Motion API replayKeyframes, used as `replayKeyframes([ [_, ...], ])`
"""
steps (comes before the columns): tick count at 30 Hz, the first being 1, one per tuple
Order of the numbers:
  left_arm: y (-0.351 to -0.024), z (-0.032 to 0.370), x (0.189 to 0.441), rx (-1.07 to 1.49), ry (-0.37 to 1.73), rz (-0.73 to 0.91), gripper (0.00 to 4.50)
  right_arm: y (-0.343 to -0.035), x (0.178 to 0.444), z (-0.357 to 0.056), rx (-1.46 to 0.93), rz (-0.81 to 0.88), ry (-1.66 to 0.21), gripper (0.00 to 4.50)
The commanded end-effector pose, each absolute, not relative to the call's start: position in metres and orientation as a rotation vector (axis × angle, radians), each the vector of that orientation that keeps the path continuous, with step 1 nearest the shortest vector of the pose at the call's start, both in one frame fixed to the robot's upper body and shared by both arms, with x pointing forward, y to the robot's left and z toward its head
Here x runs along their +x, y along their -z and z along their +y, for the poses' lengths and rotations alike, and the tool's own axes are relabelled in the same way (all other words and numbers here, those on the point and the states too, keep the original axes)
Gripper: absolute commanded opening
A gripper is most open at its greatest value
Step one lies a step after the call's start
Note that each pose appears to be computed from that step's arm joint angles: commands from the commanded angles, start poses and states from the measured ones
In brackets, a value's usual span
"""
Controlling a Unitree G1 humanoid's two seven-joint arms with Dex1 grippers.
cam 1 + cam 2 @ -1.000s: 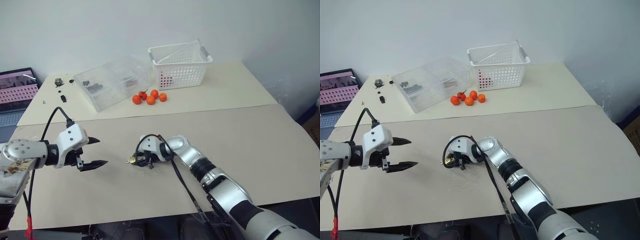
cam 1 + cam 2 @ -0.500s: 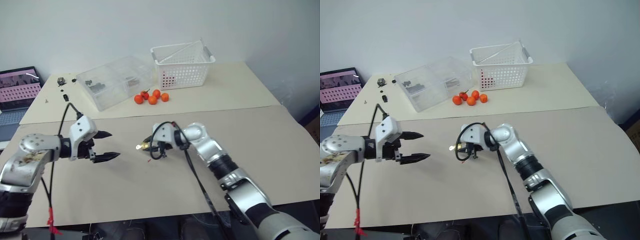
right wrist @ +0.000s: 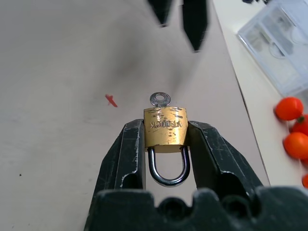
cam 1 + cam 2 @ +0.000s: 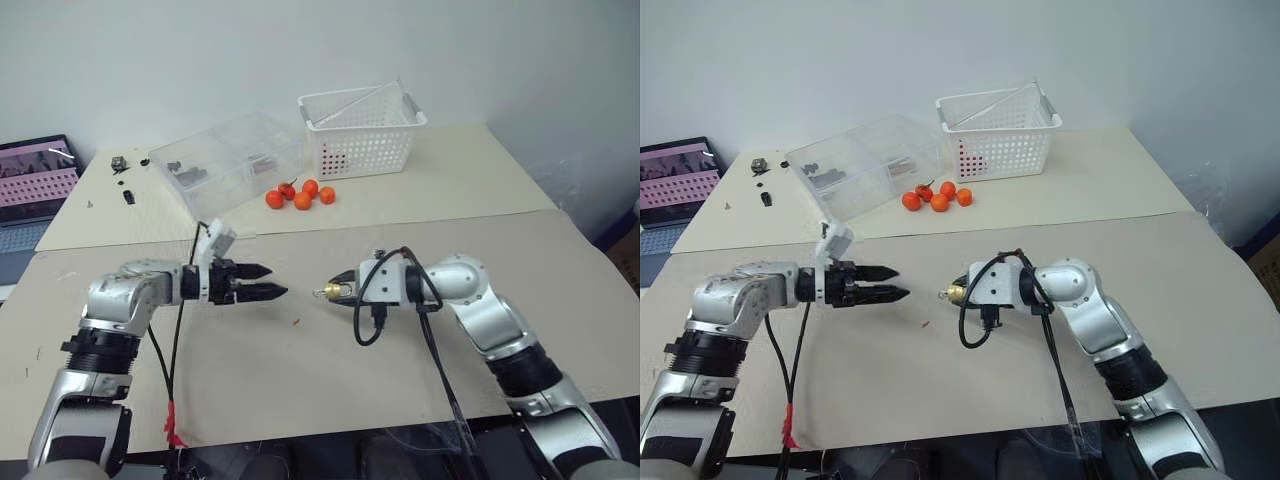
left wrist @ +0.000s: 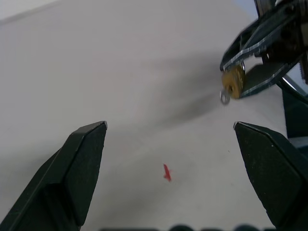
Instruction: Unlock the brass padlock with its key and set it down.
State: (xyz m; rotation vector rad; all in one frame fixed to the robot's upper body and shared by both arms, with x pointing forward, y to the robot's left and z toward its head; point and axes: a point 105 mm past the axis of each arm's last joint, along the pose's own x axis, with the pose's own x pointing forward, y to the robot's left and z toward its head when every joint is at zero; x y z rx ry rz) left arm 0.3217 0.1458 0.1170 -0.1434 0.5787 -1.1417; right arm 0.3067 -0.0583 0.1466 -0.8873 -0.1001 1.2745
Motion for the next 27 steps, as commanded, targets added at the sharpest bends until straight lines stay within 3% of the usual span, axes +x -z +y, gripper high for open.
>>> replayKeyframes([
  [1,-0.121,0.137,0.321,-0.208,1.18,0.626,4.24,-0.17,0.304,-0.059,-0.859,-0.175,-1.219,0.93],
  [3,-0.124,0.133,0.324,-0.263,1.174,0.639,3.77,-0.172,0.305,-0.06,-0.856,-0.172,-1.206,0.93],
  [7,-0.135,0.124,0.315,-0.317,1.275,0.646,2.28,-0.177,0.303,-0.063,-0.845,-0.166,-1.193,0.93],
  [10,-0.145,0.119,0.301,-0.337,1.381,0.641,2.28,-0.183,0.299,-0.064,-0.792,-0.162,-1.201,0.93],
  [17,-0.147,0.116,0.297,-0.361,1.412,0.657,2.28,-0.181,0.296,-0.07,-0.784,-0.135,-1.216,0.93],
  [22,-0.153,0.108,0.272,-0.367,1.552,0.663,2.28,-0.183,0.292,-0.066,-0.776,-0.145,-1.23,0.93],
  [27,-0.157,0.104,0.278,-0.408,1.533,0.646,2.28,-0.188,0.287,-0.063,-0.786,-0.165,-1.247,0.93],
])
